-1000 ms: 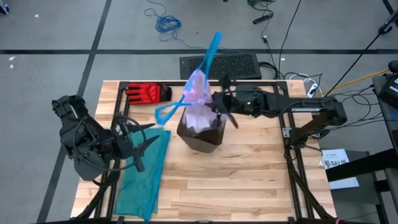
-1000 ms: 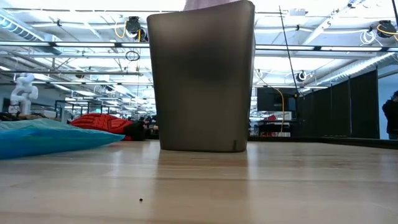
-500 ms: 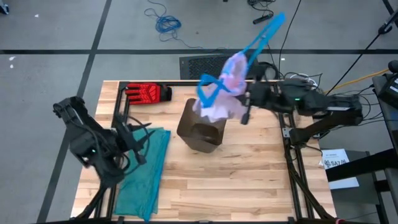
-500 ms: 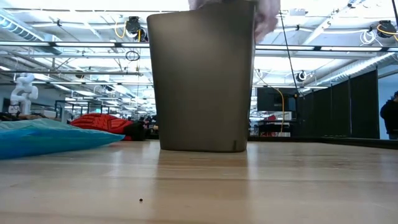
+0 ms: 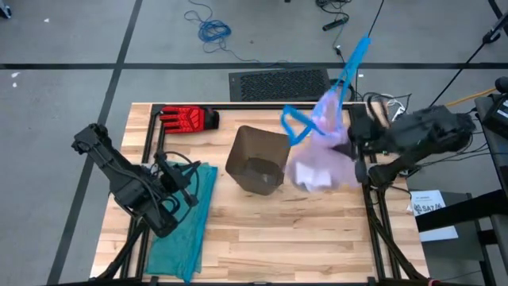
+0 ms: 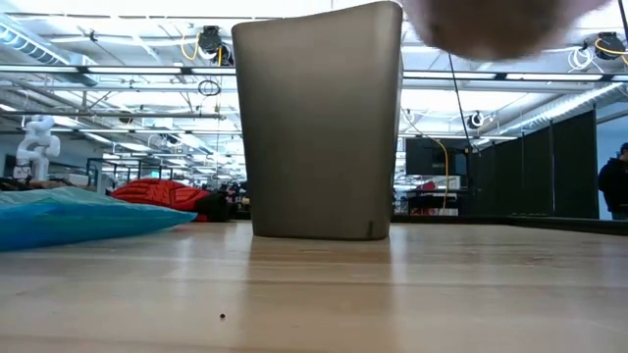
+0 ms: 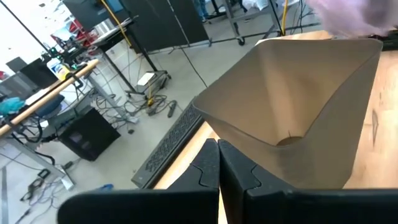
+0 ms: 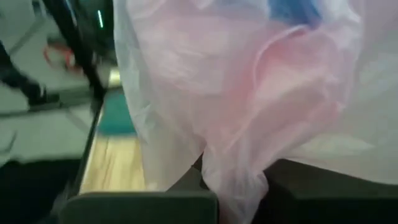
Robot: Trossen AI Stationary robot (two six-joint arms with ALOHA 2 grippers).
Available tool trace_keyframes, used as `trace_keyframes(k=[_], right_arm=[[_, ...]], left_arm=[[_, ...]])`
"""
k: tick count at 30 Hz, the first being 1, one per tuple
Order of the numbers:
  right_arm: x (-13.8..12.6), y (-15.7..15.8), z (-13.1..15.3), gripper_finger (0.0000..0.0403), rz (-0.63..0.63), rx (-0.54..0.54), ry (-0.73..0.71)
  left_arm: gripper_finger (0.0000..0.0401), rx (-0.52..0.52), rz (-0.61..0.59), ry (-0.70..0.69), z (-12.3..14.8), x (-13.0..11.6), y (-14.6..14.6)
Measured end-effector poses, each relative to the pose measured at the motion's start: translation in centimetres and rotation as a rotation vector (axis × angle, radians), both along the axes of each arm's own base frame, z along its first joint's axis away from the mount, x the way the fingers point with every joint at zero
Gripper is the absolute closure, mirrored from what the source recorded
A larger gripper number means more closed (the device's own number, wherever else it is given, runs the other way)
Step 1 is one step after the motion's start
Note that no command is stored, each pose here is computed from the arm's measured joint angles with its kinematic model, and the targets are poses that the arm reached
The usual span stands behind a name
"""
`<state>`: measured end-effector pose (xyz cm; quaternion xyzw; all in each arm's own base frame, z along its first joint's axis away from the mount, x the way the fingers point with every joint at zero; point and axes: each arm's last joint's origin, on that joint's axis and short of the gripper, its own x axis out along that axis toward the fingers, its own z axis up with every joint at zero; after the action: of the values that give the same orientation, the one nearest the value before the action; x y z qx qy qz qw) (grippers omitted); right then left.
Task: Place trash/remove bag and relplace
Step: Remove the pink trash bag from the black trash bin
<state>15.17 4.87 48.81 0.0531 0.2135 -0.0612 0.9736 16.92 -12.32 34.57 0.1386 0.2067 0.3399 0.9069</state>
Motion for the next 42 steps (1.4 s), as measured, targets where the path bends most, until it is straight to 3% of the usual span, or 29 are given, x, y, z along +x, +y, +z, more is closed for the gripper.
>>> trace_keyframes(k=[4,8,15,21,29,36,42], right_arm=[[-0.2,1.7,-3.1,0.0403,-0.035,0.105,0.215],[0.3,3.9,-6.8,0.0403,-0.056,0.115,0.361],[-0.8,7.8,-16.0,0.0403,-0.220,0.113,0.467],[-3.0,11.0,-22.8,0.0403,-0.235,0.316,0.457],[-4.8,14.5,-25.0,0.0403,-0.104,0.620,0.412],[-5.4,14.2,-27.8,0.0403,-0.224,0.573,0.440],[-6.1,12.0,-30.9,0.0403,-0.440,0.589,0.395]], left_arm=[[0.0400,0.000,-0.004,-0.002,-0.1,-0.1,-0.1],[0.0400,0.000,-0.004,-0.003,-0.1,-0.1,-0.1],[0.0400,-0.012,0.002,-0.015,-0.1,-0.1,-0.1],[0.0401,-0.013,0.002,-0.015,-0.1,-0.1,-0.1],[0.0401,-0.013,0.002,-0.015,-0.1,-0.1,-0.1],[0.0401,-0.012,0.002,-0.015,-0.1,-0.1,-0.1],[0.0401,-0.013,0.001,-0.014,-0.1,-0.1,-0.1]])
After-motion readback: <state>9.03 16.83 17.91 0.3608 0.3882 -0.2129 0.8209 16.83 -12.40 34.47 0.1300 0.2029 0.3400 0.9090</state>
